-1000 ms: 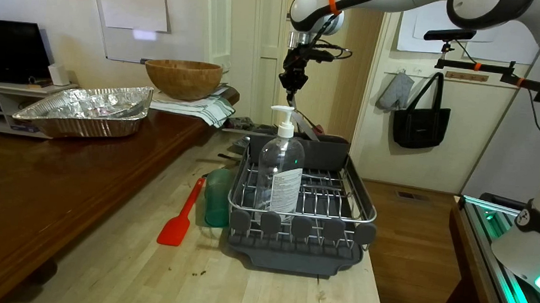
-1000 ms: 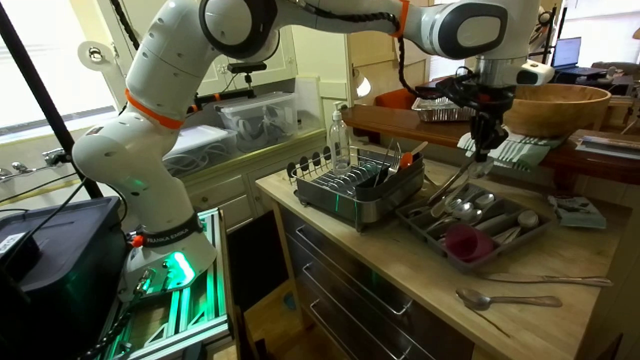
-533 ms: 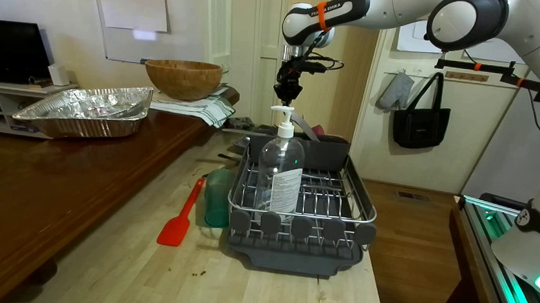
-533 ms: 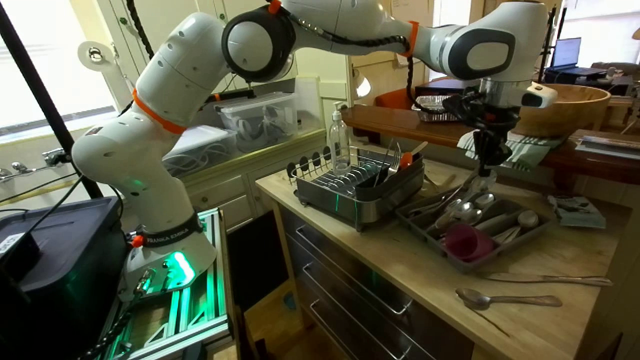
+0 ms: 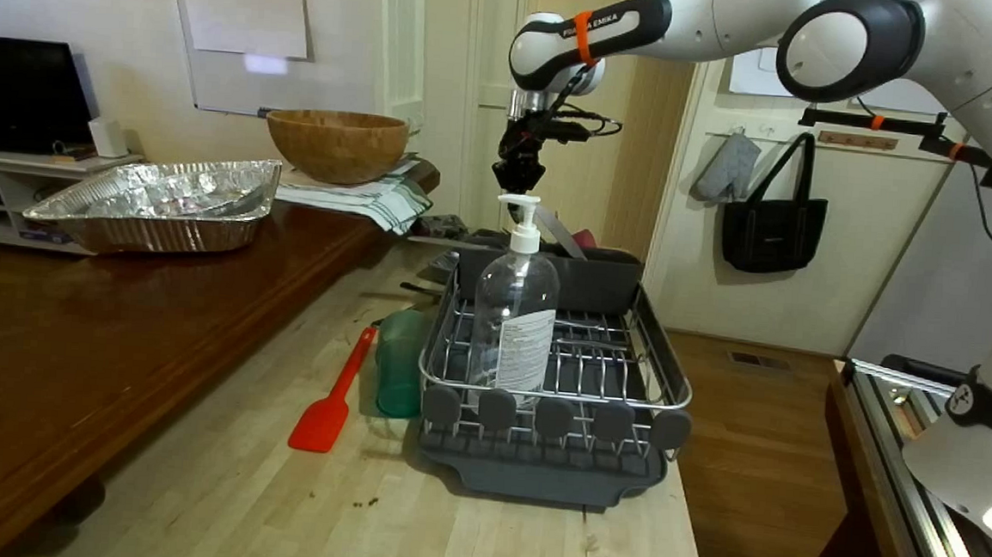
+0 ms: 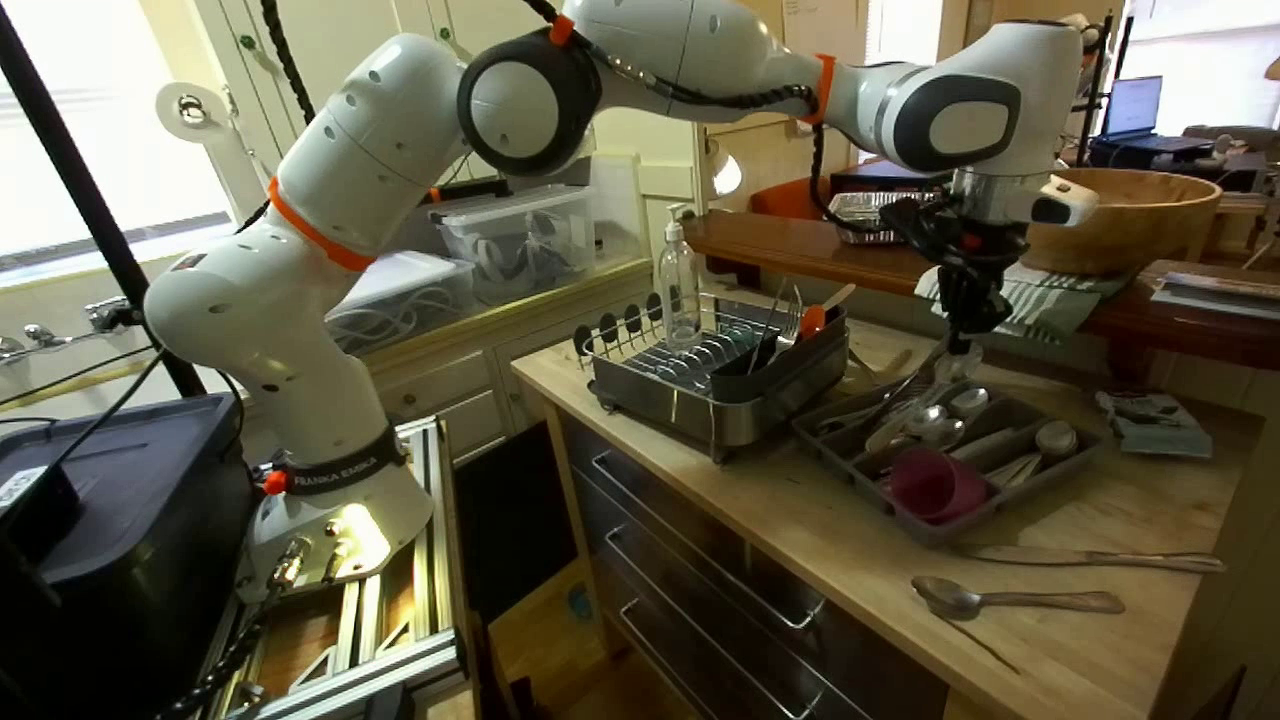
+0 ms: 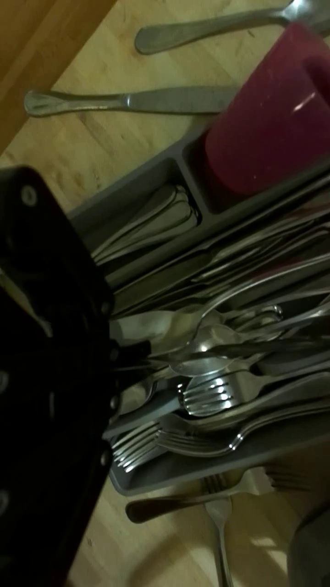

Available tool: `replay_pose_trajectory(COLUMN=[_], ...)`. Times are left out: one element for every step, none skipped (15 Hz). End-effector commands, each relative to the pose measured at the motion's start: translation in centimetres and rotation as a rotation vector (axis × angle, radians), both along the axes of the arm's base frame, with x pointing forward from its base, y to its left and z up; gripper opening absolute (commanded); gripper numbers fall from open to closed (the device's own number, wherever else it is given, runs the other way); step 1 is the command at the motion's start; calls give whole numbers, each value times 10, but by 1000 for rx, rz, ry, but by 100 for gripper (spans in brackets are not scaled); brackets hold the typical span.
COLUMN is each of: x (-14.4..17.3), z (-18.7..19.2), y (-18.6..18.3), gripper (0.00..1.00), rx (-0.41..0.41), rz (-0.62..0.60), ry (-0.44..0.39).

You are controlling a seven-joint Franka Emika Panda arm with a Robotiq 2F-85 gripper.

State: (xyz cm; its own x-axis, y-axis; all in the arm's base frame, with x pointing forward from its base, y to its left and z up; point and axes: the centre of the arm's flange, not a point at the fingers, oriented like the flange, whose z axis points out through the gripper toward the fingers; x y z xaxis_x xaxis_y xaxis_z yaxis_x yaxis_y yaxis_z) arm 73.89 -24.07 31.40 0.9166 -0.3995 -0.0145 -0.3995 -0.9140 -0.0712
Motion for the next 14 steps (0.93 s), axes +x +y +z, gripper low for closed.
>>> replay_pose_trajectory(x=[51,56,61,64,70,72,73,73,70,62,55,41,31,20], z=[-25,-31,-36,-41,-45,-48,-52,-58,-60,-59,-56,-47,-38,-28], y=[6,5,4,3,3,4,6,11,15,20,25,29,32,34], gripper=[1,1,1,1,1,30,32,37,44,53,59,68,75,82], rx=[38,38,37,41,47,47,53,72,81,71,70,47,33,-3], rz=[39,52,62,66,71,76,83,92,96,97,100,96,94,72], ry=[34,45,45,43,41,50,62,89,131,167,190,214,220,224])
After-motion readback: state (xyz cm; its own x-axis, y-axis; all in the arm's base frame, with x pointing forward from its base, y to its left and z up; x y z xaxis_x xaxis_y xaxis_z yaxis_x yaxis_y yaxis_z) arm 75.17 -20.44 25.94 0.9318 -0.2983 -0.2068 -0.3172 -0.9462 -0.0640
